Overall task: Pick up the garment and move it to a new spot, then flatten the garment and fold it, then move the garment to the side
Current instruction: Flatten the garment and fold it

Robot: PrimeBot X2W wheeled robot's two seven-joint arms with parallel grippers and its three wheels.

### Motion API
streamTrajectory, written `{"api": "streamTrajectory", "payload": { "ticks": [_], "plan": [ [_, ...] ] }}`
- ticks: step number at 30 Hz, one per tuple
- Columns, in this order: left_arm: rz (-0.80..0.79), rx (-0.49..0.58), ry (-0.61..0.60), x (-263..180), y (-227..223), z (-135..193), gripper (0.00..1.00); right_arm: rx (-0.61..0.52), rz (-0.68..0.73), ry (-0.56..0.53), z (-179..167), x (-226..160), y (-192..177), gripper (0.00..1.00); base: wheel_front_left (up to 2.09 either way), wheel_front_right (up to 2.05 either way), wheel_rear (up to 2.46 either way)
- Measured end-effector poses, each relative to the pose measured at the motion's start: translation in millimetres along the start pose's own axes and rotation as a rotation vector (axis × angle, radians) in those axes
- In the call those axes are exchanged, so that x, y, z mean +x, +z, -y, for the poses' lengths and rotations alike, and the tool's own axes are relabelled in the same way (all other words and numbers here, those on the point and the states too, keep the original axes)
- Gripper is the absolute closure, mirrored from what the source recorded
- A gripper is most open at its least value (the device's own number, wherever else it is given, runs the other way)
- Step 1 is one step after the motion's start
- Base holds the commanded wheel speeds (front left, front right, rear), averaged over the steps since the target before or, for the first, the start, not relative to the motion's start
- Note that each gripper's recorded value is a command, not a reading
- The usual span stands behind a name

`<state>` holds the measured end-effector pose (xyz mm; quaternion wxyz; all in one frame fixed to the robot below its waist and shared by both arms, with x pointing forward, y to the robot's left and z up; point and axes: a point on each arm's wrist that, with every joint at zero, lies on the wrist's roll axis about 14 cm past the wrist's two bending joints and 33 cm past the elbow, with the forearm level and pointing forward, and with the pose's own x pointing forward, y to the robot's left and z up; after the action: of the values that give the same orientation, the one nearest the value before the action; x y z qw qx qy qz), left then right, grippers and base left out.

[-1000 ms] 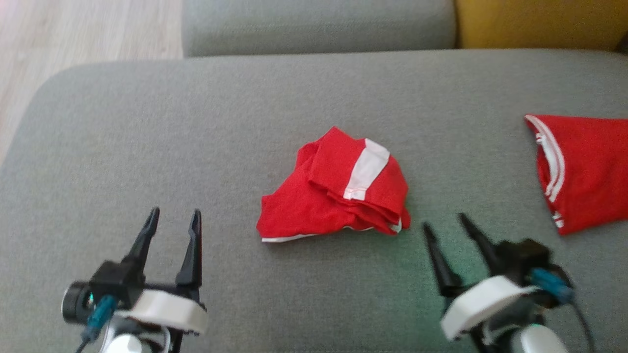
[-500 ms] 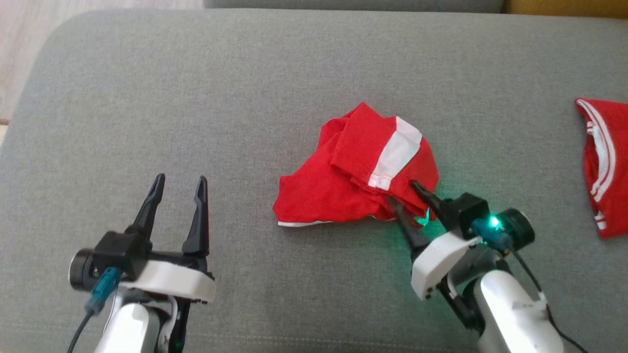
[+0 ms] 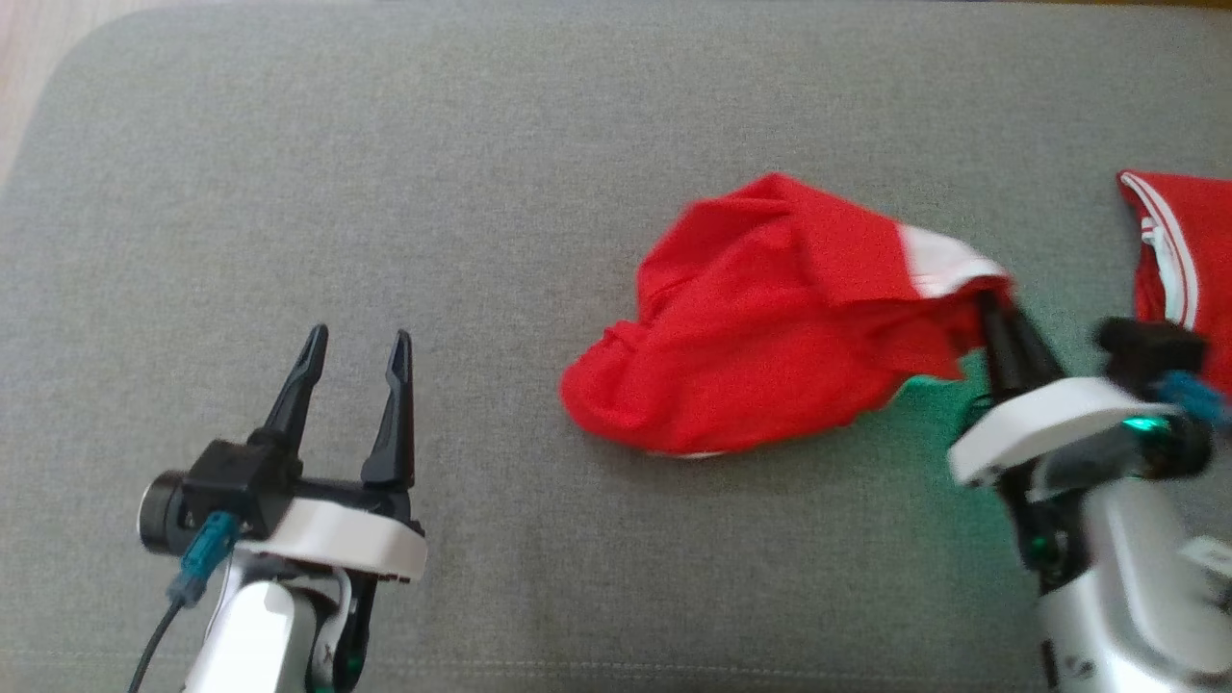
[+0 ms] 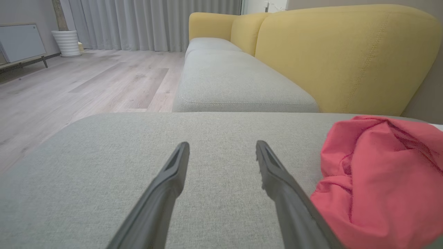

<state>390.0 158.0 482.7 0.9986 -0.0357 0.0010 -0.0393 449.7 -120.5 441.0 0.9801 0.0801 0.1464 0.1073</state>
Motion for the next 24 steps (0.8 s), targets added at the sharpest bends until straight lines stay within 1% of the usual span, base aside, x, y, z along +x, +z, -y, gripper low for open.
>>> {"api": "streamTrajectory", "payload": {
  "ticks": [3,5,7,8,9,10,12,14,16,18,21,23,24],
  "plan": [
    [0.006,0.005,-0.004,3.9,1.4,0.8,0.0,0.136,-0.026,-0.081,27.5,0.7,-12.3,1.0,0.0,0.0,0.0],
    [0.004,0.004,-0.003,4.8,0.2,0.7,0.0,0.234,-0.055,-0.116,38.0,0.3,-26.0,1.0,0.0,0.0,0.0],
    [0.002,0.002,-0.009,6.0,-0.5,1.4,0.0,0.271,-0.093,-0.156,47.4,-2.5,-43.4,1.0,0.0,0.0,0.0],
    [0.003,0.001,-0.009,6.8,-0.3,1.7,0.0,0.279,-0.115,-0.174,51.5,-4.5,-52.2,0.77,0.0,0.0,0.0],
    [0.004,0.001,-0.01,7.5,-0.1,2.2,0.0,0.292,-0.137,-0.188,54.3,-6.6,-60.8,0.46,0.0,0.0,0.0],
    [0.005,0.002,-0.011,7.9,-0.1,2.9,0.0,0.3,-0.151,-0.196,55.5,-7.9,-66.6,0.0,0.0,0.0,0.0],
    [0.006,-0.002,-0.018,8.0,0.3,4.4,0.0,0.301,-0.151,-0.2,55.3,-8.0,-69.0,0.0,0.0,0.0,0.0],
    [0.011,-0.002,-0.018,8.3,2.0,4.6,0.0,0.29,-0.122,-0.188,52.0,-6.8,-62.9,0.0,0.0,0.0,0.0],
    [0.018,0.0,-0.021,8.1,4.4,5.3,0.0,0.276,-0.082,-0.17,47.2,-6.1,-52.9,0.0,0.0,0.0,0.0],
    [0.028,0.007,-0.023,7.5,7.6,5.9,0.0,0.252,-0.02,-0.14,39.8,-5.2,-34.6,0.0,0.0,0.0,0.0],
    [0.041,0.009,-0.019,6.5,12.3,4.7,0.0,0.191,0.061,-0.093,30.7,-9.6,-6.7,0.0,0.0,0.0,0.0],
    [0.047,0.019,-0.024,4.7,14.5,5.4,0.0,0.105,0.091,-0.081,32.6,-20.0,3.8,0.0,0.0,0.0,0.0],
    [0.045,0.019,-0.027,2.7,14.1,6.5,0.0,0.093,0.105,-0.081,33.2,-26.0,7.4,0.0,0.0,0.0,0.0]
  ]
}}
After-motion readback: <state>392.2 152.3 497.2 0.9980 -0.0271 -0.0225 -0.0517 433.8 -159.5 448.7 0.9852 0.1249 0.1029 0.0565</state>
